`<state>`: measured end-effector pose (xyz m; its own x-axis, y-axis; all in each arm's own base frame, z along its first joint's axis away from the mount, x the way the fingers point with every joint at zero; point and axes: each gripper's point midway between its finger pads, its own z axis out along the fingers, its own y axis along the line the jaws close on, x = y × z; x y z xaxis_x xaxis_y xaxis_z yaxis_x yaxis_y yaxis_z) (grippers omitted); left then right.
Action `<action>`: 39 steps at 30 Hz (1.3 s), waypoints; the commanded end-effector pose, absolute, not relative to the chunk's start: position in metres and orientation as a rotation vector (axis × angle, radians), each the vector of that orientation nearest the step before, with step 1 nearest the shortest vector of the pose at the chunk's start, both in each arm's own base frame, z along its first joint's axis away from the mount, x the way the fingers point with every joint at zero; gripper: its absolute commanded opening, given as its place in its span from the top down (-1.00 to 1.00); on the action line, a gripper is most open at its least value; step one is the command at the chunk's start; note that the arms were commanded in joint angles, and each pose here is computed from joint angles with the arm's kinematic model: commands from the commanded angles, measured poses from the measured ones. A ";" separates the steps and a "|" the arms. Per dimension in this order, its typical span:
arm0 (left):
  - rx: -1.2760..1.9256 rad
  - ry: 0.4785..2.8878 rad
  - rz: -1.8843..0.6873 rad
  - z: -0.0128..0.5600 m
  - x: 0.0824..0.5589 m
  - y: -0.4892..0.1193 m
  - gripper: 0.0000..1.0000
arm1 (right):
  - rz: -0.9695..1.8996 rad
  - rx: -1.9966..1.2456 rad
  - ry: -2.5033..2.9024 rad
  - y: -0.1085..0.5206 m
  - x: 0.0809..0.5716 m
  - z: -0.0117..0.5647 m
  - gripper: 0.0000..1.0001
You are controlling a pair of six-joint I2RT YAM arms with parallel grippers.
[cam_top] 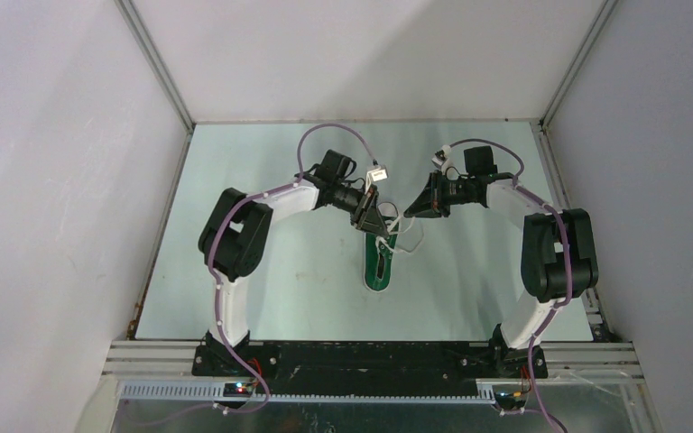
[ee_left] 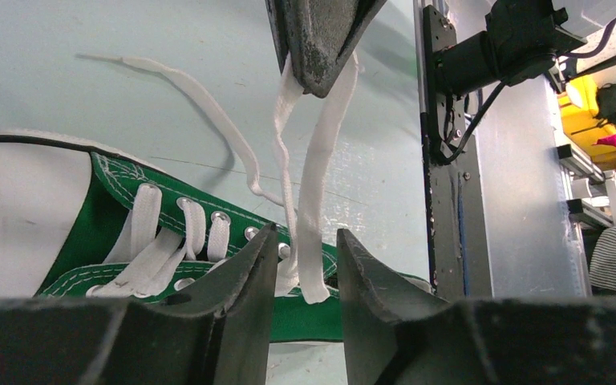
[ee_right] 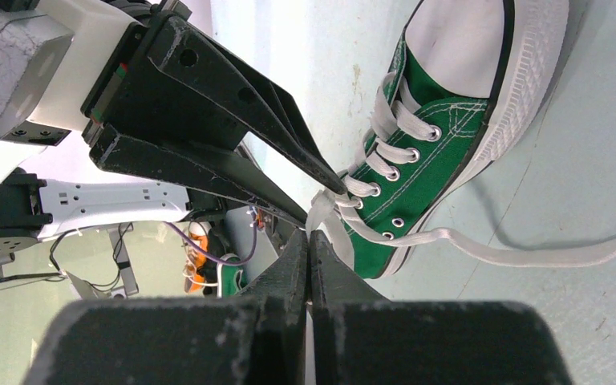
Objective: Tie the shoes
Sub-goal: Wrap the shoelace around the shoelace.
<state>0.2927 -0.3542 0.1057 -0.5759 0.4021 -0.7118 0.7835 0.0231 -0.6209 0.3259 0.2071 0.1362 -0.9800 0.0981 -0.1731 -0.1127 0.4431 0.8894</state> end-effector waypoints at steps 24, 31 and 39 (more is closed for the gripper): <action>1.267 1.921 -1.562 0.106 0.294 -0.352 0.49 | 1.548 -0.085 2.404 0.206 0.336 0.161 1.00; 1.241 1.921 -1.580 0.107 0.295 -0.354 0.69 | 1.540 -0.087 2.410 0.206 0.336 0.158 1.00; 1.167 1.930 -1.633 0.107 0.296 -0.359 0.88 | 1.489 -0.091 2.418 0.201 0.339 0.152 1.00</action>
<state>0.2934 -0.3550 0.0984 -0.5814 0.3976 -0.7099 0.7802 0.0248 -0.6251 0.3270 0.2055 0.1351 -0.9779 0.0973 -0.1850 -0.1229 0.4482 0.8855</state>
